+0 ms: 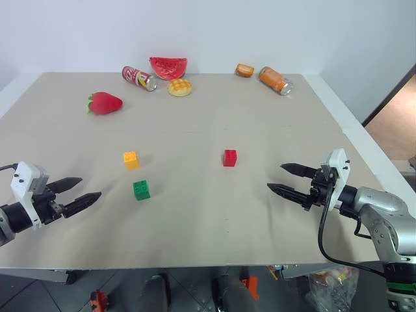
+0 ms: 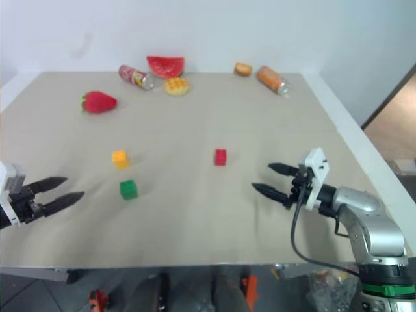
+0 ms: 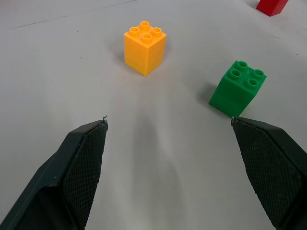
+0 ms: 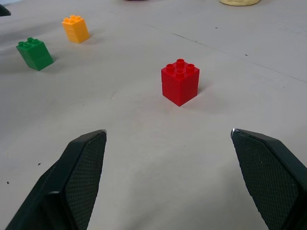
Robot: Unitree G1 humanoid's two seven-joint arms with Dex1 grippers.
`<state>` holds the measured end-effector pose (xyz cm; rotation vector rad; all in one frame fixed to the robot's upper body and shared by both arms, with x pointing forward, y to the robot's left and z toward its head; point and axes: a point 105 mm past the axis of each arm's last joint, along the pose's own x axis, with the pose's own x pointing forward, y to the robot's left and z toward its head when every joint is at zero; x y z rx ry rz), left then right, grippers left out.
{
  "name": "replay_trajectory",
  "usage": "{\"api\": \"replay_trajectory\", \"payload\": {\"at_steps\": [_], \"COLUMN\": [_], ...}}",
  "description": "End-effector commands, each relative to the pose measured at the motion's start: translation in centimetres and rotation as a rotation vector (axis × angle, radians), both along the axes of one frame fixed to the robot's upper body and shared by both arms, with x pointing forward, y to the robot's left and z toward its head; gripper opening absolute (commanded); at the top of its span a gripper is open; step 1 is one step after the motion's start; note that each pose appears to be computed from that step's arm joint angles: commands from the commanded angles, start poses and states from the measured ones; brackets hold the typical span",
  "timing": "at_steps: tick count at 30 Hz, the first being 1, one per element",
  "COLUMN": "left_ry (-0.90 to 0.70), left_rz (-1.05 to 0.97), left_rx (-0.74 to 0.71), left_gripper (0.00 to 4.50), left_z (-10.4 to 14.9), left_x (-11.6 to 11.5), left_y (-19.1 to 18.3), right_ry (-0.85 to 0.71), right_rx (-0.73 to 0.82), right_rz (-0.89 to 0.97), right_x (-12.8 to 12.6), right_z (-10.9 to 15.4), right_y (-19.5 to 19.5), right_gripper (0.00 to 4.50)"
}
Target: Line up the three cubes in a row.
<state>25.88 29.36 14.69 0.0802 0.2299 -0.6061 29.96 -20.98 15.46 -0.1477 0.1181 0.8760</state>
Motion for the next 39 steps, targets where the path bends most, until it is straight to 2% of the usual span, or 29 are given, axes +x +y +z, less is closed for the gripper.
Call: {"api": "replay_trajectory", "payload": {"at_steps": [1, 6, 11, 15, 25, 32, 39], "left_ry": [-0.040, -0.013, -0.020, -0.047, -0.157, -0.156, -0.158], "left_rz": [-0.009, -0.040, -0.119, -0.198, -0.362, -0.360, -0.350], "left_rx": [-0.008, 0.012, 0.113, 0.148, 0.143, 0.128, 0.117], "left_gripper": [4.27, 4.27, 4.27, 4.27, 4.27, 4.27, 4.27], "left_z": [1.6, 1.8, 1.8, 2.6, 5.6, 5.6, 5.2], "left_x": [-0.5, -0.7, -0.7, -0.5, 0.7, 0.5, 0.2], "left_y": [0.2, 0.2, -0.6, -2.2, -6.8, -7.0, -7.4], "right_ry": [-0.038, -0.059, -0.074, -0.088, -0.071, -0.097, -0.121], "right_rx": [-0.009, -0.029, -0.075, -0.103, -0.177, -0.215, -0.204], "right_rz": [-0.002, -0.014, -0.006, 0.012, 0.188, 0.205, 0.227], "right_x": [0.1, 1.2, 2.6, 4.1, 8.1, 10.0, 10.7], "right_z": [1.0, 0.7, 0.0, -0.4, -2.0, -1.9, -1.5], "right_y": [-0.2, 0.2, 0.3, 0.6, 4.0, 5.6, 6.9], "right_gripper": [4.32, 4.32, 4.32, 4.32, 4.32, 4.32, 4.32]}}
